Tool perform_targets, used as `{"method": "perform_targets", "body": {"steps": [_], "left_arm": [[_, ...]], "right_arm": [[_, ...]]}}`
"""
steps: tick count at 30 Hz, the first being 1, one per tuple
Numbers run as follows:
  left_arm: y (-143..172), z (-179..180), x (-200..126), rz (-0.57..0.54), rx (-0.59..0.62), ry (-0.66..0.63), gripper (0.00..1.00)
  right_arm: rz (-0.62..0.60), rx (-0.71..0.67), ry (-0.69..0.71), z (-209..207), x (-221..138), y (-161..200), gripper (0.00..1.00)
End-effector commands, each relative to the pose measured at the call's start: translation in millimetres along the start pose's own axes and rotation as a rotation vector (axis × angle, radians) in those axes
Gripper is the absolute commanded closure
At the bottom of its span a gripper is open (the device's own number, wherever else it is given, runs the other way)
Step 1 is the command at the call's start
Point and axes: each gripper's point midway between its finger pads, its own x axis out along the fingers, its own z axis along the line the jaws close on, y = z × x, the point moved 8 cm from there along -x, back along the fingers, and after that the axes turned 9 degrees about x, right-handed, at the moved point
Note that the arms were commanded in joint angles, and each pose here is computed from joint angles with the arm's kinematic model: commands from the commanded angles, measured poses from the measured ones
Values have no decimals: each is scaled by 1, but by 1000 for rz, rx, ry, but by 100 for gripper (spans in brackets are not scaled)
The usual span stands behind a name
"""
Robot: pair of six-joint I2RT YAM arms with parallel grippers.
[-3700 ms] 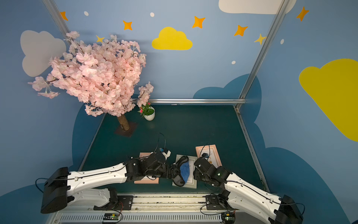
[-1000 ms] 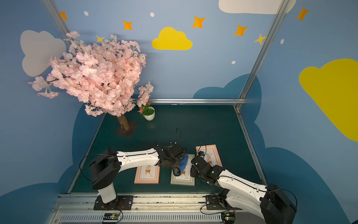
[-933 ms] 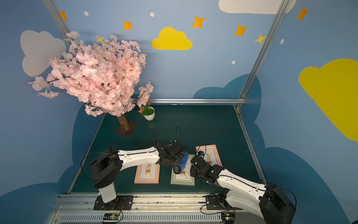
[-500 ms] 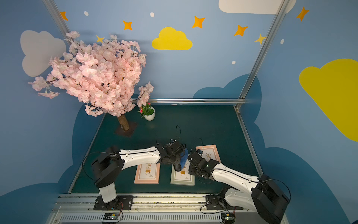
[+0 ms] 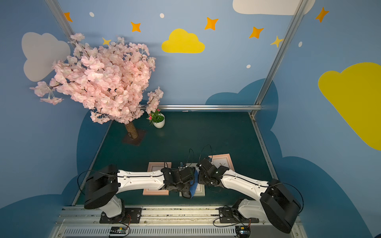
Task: Wipe the picture frame with a cloth
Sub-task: Wipe the dirt from the picture frame.
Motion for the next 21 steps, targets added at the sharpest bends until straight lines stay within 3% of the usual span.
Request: {"method": "perform_targets", "body": {"steps": [1, 10, 21], "left_arm": [[34, 27, 5, 186, -14, -125, 97], [23, 35, 15, 158, -55, -178, 97], [-39, 46, 23, 26, -136, -133, 97]], "right_arm": [[112, -5, 105, -29, 16, 24, 86], [103, 12, 74, -33, 15, 26, 84], [103, 13, 36, -37, 13, 30, 82]]}}
